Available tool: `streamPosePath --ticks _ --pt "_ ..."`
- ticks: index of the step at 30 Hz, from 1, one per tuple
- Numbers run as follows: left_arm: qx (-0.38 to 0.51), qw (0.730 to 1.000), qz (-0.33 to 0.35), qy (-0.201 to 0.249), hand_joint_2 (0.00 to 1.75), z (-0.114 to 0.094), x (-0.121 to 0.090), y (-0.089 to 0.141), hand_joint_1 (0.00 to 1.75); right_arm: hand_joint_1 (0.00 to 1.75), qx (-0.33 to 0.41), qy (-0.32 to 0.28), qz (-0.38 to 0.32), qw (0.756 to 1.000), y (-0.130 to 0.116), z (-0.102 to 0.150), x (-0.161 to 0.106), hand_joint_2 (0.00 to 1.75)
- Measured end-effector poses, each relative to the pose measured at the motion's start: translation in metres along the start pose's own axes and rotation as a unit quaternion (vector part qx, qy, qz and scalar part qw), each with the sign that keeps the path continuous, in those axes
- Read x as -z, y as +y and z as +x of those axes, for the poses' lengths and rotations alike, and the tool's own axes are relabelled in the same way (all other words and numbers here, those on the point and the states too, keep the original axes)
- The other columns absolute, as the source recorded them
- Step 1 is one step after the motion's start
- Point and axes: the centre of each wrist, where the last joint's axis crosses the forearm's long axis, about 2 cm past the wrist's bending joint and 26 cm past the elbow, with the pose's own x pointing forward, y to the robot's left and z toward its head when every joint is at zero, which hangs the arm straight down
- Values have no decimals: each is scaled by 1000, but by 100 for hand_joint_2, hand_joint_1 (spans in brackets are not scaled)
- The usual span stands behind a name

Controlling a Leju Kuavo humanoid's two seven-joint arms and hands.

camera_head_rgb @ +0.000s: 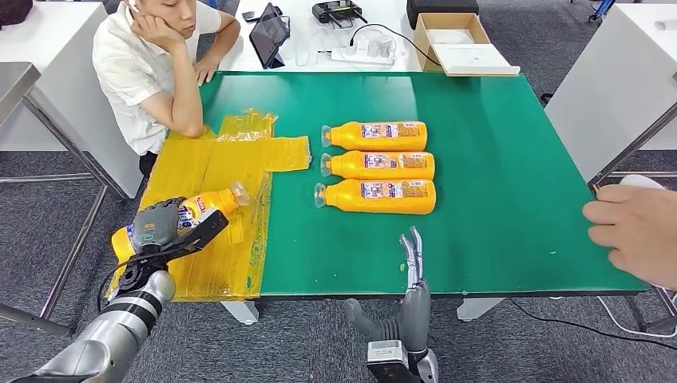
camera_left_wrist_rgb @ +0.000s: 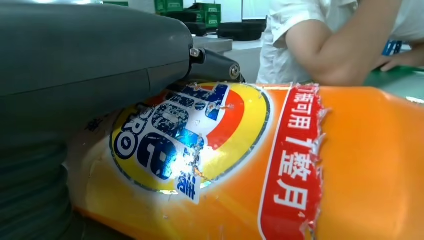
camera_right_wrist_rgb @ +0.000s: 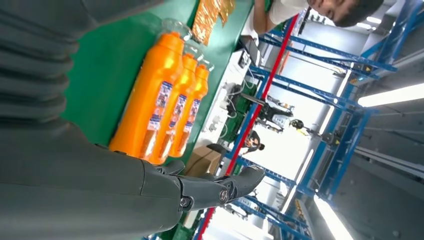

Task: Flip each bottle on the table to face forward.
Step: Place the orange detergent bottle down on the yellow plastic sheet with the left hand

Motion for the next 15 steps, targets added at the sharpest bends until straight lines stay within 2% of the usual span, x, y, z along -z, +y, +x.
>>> streamPosePath --ticks 3,4,5,7,8,9,12,15 --pt "9 1000 -16 1 175 -3 5 2 175 0 1 4 5 1000 1 -1 -3 0" --pt "9 1000 -24 -2 175 -3 6 2 169 0 1 6 7 1000 2 -2 -3 0" --pt "6 999 -35 -6 175 -4 7 2 141 0 2 7 8 1000 2 -2 -4 0" --pt "-8 998 -64 -21 175 -4 10 2 57 0 3 11 11 1000 2 -4 -6 0" --pt "-19 996 -82 -30 175 -4 11 3 20 0 4 13 13 1000 3 -4 -6 0" --pt "-32 994 -100 -41 175 -4 12 4 6 0 5 15 14 1000 3 -5 -7 0" --pt "-72 983 -150 -75 175 -3 14 4 3 0 7 18 18 1000 4 -7 -8 0" --pt "-91 977 -169 -93 175 -3 14 3 0 0 7 20 20 1000 4 -8 -8 0"
